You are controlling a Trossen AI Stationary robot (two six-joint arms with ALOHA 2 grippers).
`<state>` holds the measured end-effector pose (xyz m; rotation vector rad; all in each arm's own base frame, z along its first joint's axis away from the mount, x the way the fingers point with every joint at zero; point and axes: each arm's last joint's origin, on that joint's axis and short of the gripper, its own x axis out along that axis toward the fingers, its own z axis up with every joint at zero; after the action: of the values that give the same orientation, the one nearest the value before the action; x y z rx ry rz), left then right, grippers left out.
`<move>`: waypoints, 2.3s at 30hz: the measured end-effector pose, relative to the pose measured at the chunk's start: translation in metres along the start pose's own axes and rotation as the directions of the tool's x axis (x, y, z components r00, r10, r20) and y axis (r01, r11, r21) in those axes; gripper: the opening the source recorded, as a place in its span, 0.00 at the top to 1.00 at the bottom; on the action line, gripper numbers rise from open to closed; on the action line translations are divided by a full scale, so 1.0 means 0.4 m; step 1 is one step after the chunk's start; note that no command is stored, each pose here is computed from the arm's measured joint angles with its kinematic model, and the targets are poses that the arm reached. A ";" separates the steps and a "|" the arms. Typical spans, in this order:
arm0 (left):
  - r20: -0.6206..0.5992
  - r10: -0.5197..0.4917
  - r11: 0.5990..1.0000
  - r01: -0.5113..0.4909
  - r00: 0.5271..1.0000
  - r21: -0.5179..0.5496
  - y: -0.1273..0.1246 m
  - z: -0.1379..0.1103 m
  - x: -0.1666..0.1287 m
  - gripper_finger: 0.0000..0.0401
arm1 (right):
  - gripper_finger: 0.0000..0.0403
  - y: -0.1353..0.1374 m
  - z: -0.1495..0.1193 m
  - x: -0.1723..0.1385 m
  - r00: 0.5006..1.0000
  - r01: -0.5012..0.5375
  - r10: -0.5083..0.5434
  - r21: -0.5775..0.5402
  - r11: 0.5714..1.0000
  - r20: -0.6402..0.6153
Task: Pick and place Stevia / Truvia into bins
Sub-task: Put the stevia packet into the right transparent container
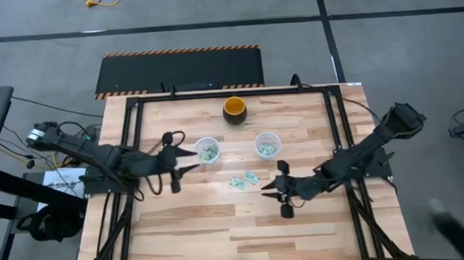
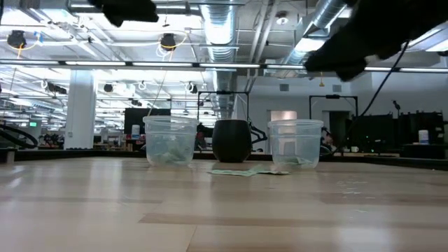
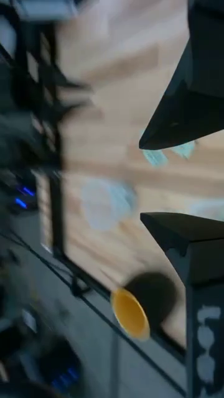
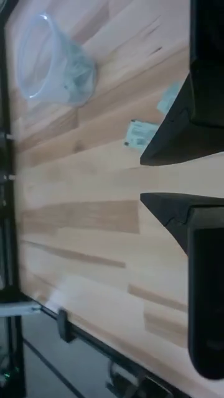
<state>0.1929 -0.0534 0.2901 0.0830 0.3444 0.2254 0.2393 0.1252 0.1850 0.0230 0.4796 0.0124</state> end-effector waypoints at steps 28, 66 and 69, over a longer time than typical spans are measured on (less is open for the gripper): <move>0.363 -0.203 0.979 0.201 0.910 0.043 0.031 -0.195 -0.046 0.59 | 0.81 -0.105 -0.064 0.137 0.971 0.211 -0.194 0.124 0.969 -0.137; 0.366 -0.194 0.977 0.147 0.910 0.153 0.031 -0.194 -0.046 0.59 | 0.65 -0.110 -0.047 0.286 0.874 0.373 -0.280 0.181 0.910 -0.397; 0.365 -0.194 0.977 0.147 0.910 0.153 0.032 -0.194 -0.046 0.59 | 0.56 -0.110 -0.043 0.284 0.860 0.381 -0.284 0.163 0.910 -0.424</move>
<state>0.1467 -0.0422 0.2247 0.2135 -0.0228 0.0106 0.3324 0.0836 0.1162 0.1803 0.8827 -0.3946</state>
